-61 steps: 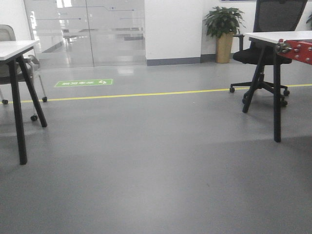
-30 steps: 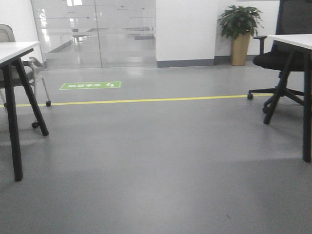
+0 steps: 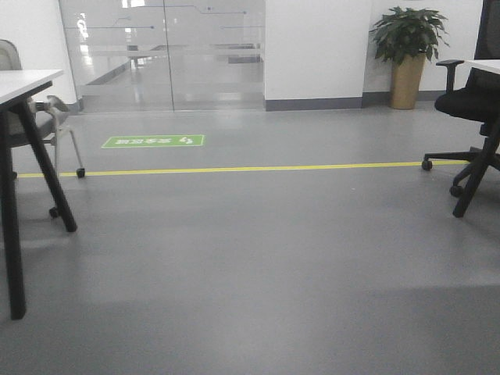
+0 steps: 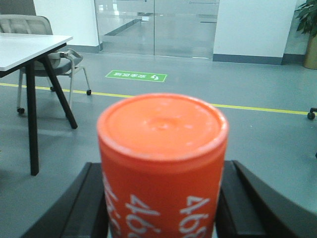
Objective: Grab orange capacitor from left shelf to right conveyor
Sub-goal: 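Drive the base to the red-framed conveyor belt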
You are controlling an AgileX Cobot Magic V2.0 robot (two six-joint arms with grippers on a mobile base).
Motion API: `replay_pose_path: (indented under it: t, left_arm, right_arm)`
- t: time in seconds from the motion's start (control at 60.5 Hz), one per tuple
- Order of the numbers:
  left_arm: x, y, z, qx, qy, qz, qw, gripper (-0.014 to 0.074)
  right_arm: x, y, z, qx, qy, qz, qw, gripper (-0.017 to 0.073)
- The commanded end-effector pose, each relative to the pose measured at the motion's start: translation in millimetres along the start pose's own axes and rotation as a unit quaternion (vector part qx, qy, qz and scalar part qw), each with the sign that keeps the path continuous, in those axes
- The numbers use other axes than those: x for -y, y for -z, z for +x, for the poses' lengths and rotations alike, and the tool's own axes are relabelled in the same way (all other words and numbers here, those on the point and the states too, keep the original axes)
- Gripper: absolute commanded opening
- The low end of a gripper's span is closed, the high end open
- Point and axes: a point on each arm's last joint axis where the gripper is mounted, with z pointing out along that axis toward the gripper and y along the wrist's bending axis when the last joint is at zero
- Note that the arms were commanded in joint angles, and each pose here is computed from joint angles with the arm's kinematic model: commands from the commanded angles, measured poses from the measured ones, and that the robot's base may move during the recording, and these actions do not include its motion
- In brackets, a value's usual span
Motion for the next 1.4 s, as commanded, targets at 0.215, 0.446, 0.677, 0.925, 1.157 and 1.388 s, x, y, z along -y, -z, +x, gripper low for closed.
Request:
replay_pose_path:
  t: [0.215, 0.446, 0.677, 0.925, 1.157, 1.388]
  left_arm:
    - [0.2, 1.5, -10.1, 0.050, 0.001, 0.002, 0.999, -0.0127]
    - [0.2, 1.5, -10.1, 0.050, 0.001, 0.002, 0.999, -0.0127]
    - [0.2, 1.5, -10.1, 0.050, 0.001, 0.002, 0.999, -0.0127]
    - [0.2, 1.5, -10.1, 0.050, 0.001, 0.002, 0.999, -0.0127]
    - [0.2, 1.5, -10.1, 0.050, 0.001, 0.002, 0.999, -0.0127]
    - [0.2, 1.5, -10.1, 0.050, 0.001, 0.002, 0.999, -0.0127]
  right_arm:
    - [-0.7, 2.2, -17.9, 0.055, 0.007, -0.001, 0.998, 0.0055]
    - [-0.7, 2.2, -17.9, 0.055, 0.007, -0.001, 0.998, 0.0055]
    - [-0.7, 2.2, -17.9, 0.055, 0.007, -0.001, 0.998, 0.0055]
    - [-0.7, 2.2, -17.9, 0.055, 0.007, -0.001, 0.998, 0.0055]
    - [-0.7, 2.2, -17.9, 0.055, 0.007, -0.001, 0.998, 0.0055]
    - [-0.7, 2.2, -17.9, 0.055, 0.007, -0.001, 0.998, 0.0055]
